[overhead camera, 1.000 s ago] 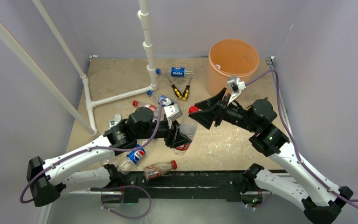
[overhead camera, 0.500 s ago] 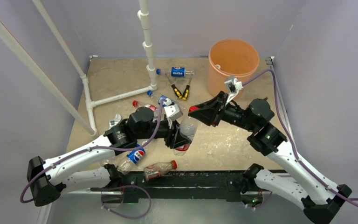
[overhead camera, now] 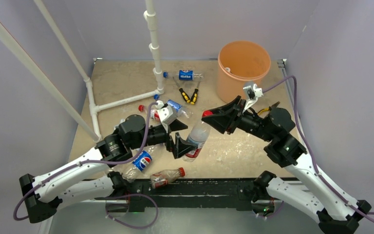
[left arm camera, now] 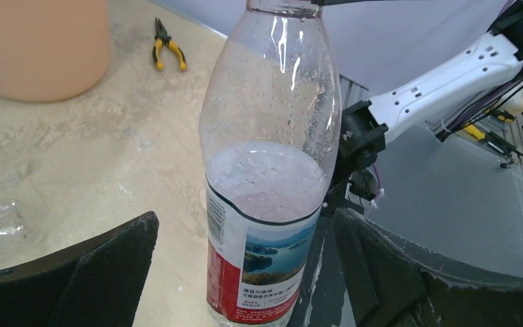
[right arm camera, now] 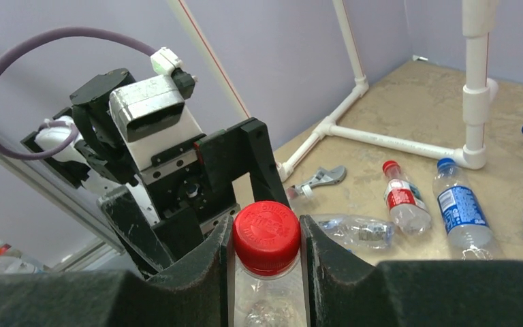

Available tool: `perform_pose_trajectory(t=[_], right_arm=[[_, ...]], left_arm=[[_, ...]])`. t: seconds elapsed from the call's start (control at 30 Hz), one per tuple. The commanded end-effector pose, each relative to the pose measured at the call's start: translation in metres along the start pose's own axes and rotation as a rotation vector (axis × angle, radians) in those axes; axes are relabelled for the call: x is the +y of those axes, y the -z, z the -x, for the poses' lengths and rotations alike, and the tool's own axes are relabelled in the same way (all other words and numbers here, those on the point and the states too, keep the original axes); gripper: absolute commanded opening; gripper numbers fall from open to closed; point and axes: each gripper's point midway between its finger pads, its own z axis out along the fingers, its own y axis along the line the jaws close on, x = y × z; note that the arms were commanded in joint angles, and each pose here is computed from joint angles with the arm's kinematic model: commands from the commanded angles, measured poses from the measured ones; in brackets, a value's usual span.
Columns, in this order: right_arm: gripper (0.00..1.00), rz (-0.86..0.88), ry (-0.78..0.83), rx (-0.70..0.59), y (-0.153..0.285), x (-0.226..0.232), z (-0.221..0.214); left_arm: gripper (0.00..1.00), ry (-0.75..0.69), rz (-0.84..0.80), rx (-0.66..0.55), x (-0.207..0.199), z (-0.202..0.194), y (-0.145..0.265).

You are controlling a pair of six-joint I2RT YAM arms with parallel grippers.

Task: Put the plastic bottles in the bin
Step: Place the plastic bottle in the trash bin.

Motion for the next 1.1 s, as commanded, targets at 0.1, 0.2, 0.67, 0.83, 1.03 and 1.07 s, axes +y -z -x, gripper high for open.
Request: perform_pose_trajectory(t=[0.1,0.2,0.67,0.83,1.03,1.07], right_arm=[[0.0,-0.015,0.054,-0.2,0.023,0.012,0.041],[0.0,-0.031,0.074,-0.305,0.04,0.018,0.061],[0.0,-0.128,0.104,-0.503,0.082,0.018,0.095],[0.0,-0.21,0.102,-0.637,0.094,0.007,0.121],[0.0,-0.396,0.101,-0.737,0.087,-0.022,0.16],[0.0,-0.419,0.108,-0.774,0.09,-0.024,0.169]], left_arm=[[0.99,-0.014,0.015,-0.122,-0.002,0.026,0.009],[0.99,-0.025,0.021,-0.208,-0.006,0.044,0.02],[0.99,-0.047,0.057,-0.515,-0.012,0.1,0.068],[0.99,-0.029,0.07,-0.512,-0.008,0.097,0.063],[0.98,-0.008,0.05,-0.512,-0.009,0.09,0.062],[0.98,-0.006,0.045,-0.51,-0.01,0.09,0.063]])
